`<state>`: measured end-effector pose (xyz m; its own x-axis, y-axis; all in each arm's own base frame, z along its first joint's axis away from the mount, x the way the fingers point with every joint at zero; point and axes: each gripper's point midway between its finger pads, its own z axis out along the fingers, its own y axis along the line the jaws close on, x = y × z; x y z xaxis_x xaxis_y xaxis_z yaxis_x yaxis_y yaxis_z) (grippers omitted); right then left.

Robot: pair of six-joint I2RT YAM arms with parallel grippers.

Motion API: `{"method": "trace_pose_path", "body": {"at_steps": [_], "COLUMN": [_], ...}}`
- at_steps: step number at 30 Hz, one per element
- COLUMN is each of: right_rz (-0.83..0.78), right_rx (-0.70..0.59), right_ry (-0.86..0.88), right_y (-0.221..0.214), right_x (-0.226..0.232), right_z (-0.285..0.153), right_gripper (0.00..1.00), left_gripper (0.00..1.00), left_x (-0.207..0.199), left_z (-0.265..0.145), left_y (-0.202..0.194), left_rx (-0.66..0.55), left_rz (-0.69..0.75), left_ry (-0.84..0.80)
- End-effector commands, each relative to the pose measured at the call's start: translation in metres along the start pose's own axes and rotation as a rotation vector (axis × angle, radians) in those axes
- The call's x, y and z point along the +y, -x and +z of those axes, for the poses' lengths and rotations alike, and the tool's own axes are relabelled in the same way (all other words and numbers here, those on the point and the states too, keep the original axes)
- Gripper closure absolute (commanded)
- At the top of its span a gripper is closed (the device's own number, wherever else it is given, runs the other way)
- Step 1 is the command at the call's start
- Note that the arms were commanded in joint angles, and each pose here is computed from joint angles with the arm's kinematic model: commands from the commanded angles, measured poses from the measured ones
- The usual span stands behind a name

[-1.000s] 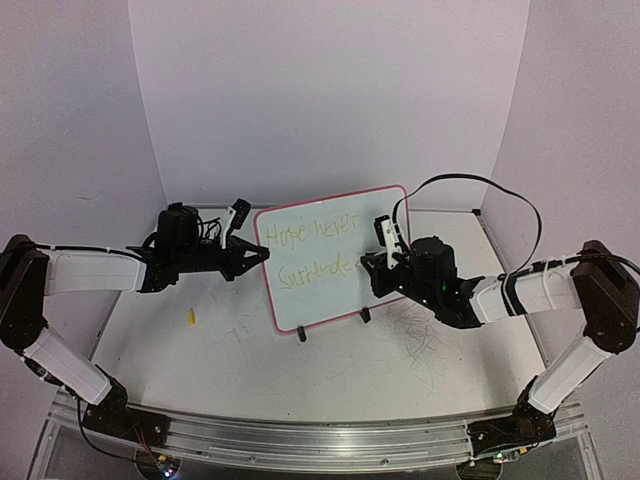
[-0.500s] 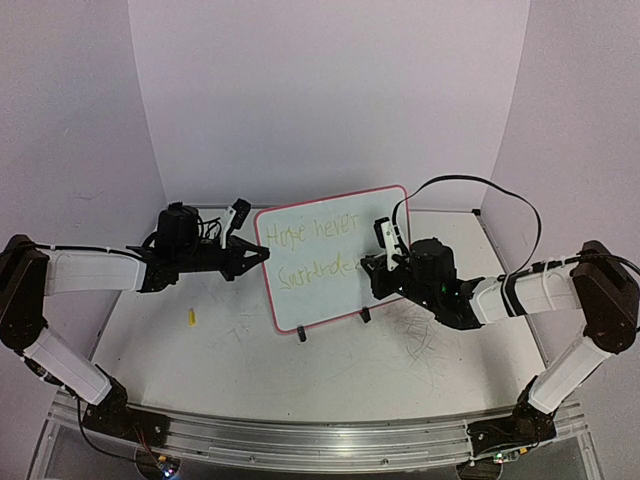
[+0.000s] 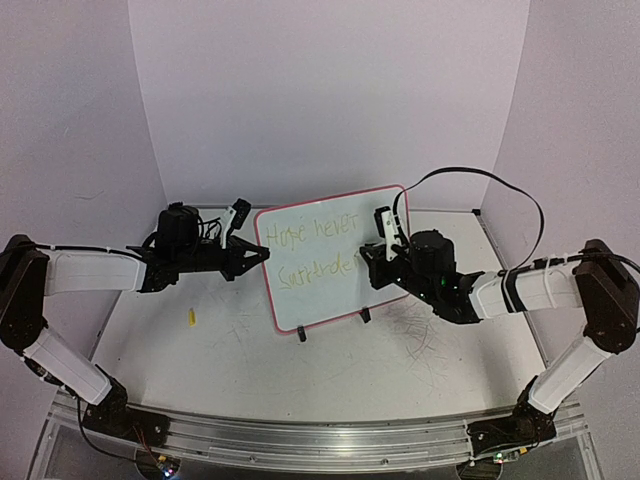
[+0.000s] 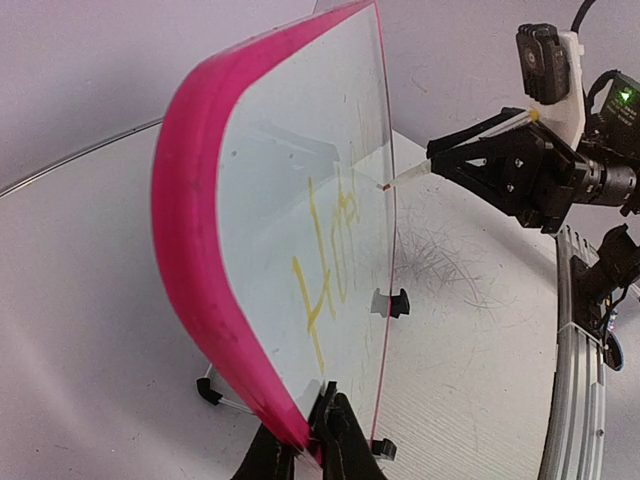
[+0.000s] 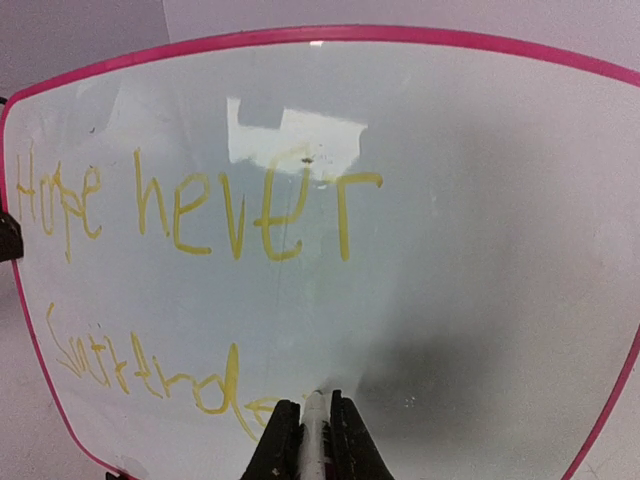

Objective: Write a sentence on the whiteboard

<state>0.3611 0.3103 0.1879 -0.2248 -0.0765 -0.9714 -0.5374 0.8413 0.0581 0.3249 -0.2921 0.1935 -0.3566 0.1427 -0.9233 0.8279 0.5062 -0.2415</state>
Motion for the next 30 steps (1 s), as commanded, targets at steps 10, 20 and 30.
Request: {"method": "trace_pose_path", "body": {"at_steps": [10, 20, 30], "right_rz": [0.048, 0.056, 0.063], "right_rx": [-0.103, -0.057, -0.094], "right_ry": [-0.102, 0.083, -0.017], "right_y": [0.031, 0.014, 0.022], "right_x": [-0.025, -0.004, -0.02], "right_z": [-0.025, -0.02, -0.014], "right_gripper": [1.0, 1.0, 1.0], "left_gripper": [1.0, 1.0, 1.0], "left_x": [0.026, 0.026, 0.026], "left_z": [0.002, 0.002, 0.002], "left_y": [-0.018, -0.018, -0.017], "left_rx": [0.071, 0.072, 0.071], "left_rz": [0.104, 0.102, 0.104], "left_ry": [0.127, 0.127, 0.128]}}
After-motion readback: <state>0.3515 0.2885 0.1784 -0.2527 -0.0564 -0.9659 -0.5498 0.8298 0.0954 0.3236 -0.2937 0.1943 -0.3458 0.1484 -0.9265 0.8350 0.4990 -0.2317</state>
